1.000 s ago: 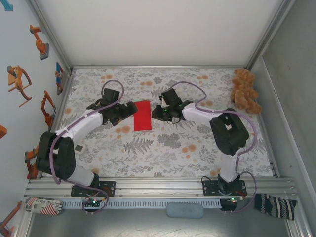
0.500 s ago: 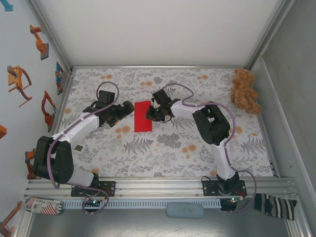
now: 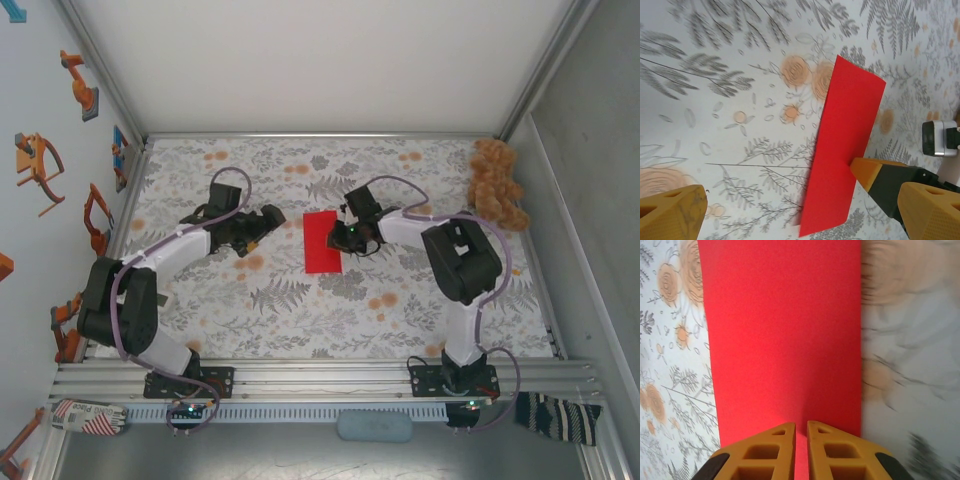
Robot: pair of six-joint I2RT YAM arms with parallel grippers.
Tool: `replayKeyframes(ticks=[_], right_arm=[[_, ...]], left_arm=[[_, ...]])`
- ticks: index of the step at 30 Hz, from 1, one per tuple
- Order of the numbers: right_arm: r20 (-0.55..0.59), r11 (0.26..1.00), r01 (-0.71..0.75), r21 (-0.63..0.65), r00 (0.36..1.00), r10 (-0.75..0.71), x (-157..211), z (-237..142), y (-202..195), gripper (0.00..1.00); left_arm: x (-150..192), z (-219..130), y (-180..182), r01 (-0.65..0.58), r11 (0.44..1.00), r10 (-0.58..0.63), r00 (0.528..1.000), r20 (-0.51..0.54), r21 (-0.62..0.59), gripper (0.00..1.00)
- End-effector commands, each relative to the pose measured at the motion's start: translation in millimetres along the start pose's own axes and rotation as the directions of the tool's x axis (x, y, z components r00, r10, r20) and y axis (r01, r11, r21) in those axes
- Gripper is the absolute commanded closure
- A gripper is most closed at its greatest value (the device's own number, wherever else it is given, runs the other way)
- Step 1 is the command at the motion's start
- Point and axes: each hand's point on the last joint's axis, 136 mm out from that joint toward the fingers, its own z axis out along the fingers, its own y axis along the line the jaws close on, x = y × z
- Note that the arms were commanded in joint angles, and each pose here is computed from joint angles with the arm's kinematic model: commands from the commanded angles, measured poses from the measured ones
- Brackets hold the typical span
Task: Fold a paper plane with a square sheet of paper (pick it up from the middle)
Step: Move the paper to the center of the table, then third fold the triangle at the center of the table.
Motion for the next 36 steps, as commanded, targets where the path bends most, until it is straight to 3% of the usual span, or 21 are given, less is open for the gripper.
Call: replayKeyframes(ticks=[1,6,16,36], right_arm=[[0.077,0.993,0.051,-0.104,0.996,-0.043,-11.2,-30.0,27.3,0.86],[0.118,0.986,0.008,-0.166,0.993,0.012,-17.1,-43.6,29.7,0.84],[0.040,0.995,-0.058,-0.079,0.997,0.061,-2.6,-13.1,-4.7,0.85],[-0.008,0.991,-0.129,0.021,0.992,0.130,11.2,7.5,-38.9,0.89]], left_arm=[[16.5,12.6,-15.7,0.015,0.998,-0.011,0.998,-0.058,0.062,0.03],[39.5,27.9,-27.4,0.014,0.997,-0.006,0.995,-0.101,0.081,0.06],[69.2,45.0,-32.4,0.042,0.993,-0.025,0.987,-0.159,0.106,0.20],[93.2,73.9,-22.0,0.058,0.997,-0.045,0.969,-0.243,0.046,0.64]])
